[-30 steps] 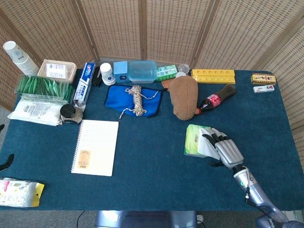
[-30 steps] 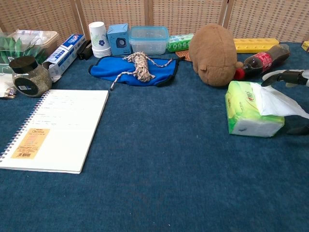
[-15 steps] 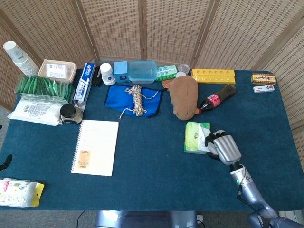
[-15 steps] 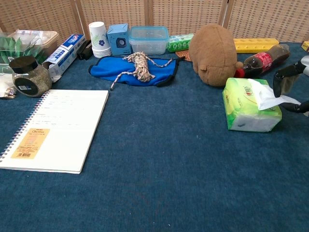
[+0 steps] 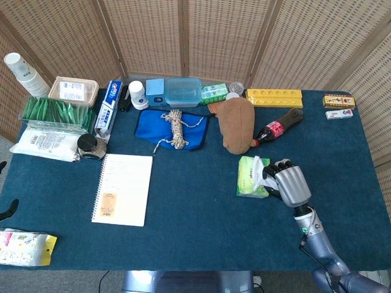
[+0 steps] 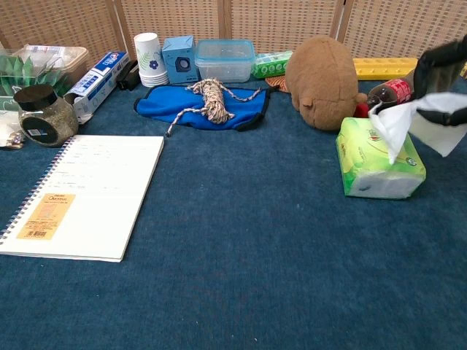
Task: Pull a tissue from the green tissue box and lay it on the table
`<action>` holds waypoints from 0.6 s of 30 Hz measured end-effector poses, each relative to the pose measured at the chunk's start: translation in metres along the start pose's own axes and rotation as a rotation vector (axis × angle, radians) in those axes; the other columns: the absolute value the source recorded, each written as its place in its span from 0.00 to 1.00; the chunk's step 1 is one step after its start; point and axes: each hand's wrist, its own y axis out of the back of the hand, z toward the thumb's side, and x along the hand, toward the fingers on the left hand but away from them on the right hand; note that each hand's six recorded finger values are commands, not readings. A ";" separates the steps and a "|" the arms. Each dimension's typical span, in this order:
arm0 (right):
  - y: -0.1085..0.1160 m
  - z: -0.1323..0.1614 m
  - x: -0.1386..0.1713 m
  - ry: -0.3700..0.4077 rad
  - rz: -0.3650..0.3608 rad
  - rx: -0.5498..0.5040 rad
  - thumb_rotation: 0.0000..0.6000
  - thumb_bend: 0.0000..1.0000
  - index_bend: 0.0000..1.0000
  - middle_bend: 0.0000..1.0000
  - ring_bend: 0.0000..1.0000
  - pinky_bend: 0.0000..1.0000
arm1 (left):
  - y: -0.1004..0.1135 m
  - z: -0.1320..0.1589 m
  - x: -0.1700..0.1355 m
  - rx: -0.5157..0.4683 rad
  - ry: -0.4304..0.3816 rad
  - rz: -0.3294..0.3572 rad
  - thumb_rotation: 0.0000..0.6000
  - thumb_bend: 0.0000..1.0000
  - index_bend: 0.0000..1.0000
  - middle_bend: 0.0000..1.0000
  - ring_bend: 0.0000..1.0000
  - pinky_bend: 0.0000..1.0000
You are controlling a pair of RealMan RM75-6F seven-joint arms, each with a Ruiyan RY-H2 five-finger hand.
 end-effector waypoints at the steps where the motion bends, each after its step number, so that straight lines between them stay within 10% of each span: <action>1: 0.009 0.003 -0.004 0.011 -0.052 -0.005 1.00 0.43 0.74 0.66 0.58 0.50 | 0.000 0.000 0.000 0.001 0.000 -0.001 1.00 0.30 0.00 0.00 0.00 0.00; 8: 0.081 0.022 -0.039 0.095 -0.423 -0.017 1.00 0.43 0.74 0.66 0.58 0.50 | -0.003 -0.001 0.001 0.006 0.003 -0.010 1.00 0.30 0.00 0.00 0.00 0.00; 18: 0.079 0.053 -0.026 0.158 -0.336 -0.088 1.00 0.43 0.74 0.66 0.58 0.50 | -0.005 0.002 0.001 0.008 0.000 -0.017 1.00 0.30 0.00 0.00 0.00 0.00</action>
